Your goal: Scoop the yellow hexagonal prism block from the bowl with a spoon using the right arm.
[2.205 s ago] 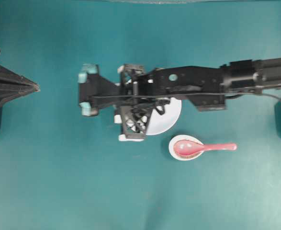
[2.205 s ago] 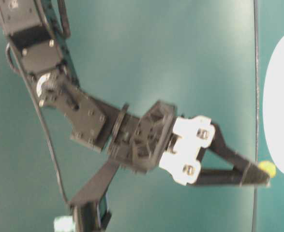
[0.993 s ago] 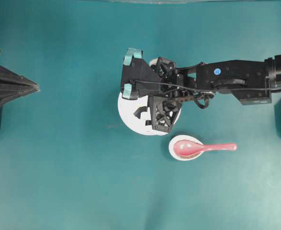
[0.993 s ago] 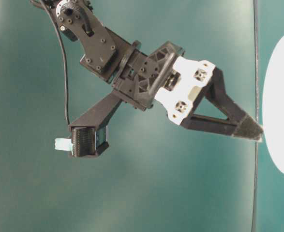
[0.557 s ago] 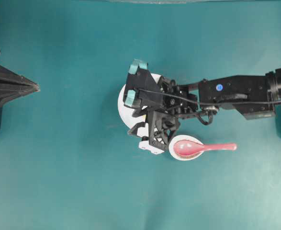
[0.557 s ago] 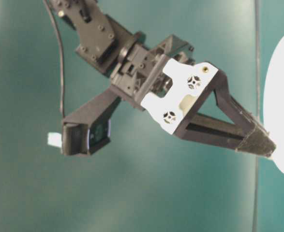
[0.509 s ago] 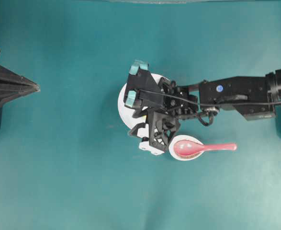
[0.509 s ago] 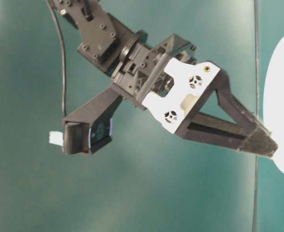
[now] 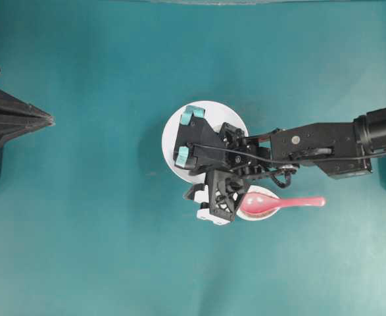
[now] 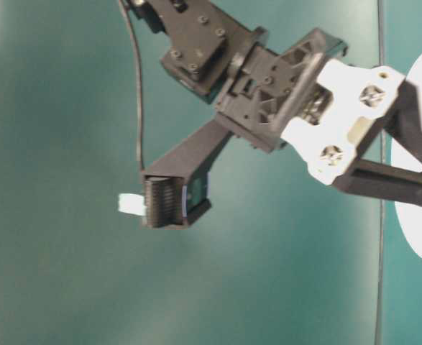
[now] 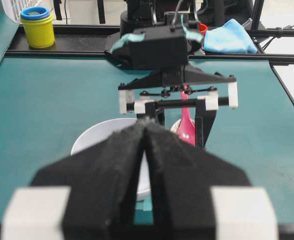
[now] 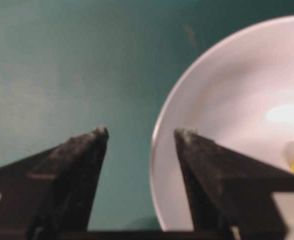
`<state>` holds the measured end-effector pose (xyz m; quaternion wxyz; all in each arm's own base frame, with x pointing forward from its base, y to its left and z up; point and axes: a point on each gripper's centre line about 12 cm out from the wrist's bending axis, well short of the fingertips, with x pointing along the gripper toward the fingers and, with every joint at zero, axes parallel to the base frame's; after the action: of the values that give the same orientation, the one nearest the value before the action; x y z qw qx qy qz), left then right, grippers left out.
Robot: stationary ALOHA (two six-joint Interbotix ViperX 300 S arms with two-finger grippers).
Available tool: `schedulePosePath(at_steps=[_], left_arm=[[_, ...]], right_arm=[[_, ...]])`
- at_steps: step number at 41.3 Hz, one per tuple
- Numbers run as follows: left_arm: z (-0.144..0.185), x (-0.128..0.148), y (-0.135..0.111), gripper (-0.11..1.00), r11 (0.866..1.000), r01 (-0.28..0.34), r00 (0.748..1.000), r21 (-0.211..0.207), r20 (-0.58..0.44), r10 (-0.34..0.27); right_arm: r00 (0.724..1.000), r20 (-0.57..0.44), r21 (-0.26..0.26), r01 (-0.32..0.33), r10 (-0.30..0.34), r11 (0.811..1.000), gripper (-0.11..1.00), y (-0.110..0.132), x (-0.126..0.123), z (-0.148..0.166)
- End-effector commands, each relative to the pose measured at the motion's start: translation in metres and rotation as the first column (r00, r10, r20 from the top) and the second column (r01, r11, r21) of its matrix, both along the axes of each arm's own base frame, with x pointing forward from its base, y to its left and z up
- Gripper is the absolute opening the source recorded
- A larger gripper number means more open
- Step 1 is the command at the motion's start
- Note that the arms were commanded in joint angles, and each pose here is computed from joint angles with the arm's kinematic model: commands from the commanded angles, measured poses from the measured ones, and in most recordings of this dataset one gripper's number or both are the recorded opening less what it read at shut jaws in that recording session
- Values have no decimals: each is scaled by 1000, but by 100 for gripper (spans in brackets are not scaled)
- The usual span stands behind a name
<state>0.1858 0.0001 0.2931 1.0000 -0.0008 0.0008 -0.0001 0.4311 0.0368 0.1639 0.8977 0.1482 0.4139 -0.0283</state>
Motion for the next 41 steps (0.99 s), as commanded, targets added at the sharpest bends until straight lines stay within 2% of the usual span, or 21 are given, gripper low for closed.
schedulePosePath(at_steps=[1, 13, 35, 41], left_arm=[[14, 1, -1, 6, 1000, 6, 999, 2, 41, -7], [16, 0, -4, 6, 1000, 20, 998, 2, 54, -20], [16, 0, -4, 6, 1000, 20, 998, 2, 55, -20], [16, 0, -4, 6, 1000, 22, 998, 2, 55, -22]], right_arm=[[999, 31, -19, -16, 16, 1000, 59, 1, 1, 8], [998, 49, -49, -35, 38, 998, 57, 0, 1, 7], [999, 23, -50, -35, 36, 998, 41, -1, -2, -3], [999, 25, -50, -35, 36, 998, 32, -1, -2, -3]])
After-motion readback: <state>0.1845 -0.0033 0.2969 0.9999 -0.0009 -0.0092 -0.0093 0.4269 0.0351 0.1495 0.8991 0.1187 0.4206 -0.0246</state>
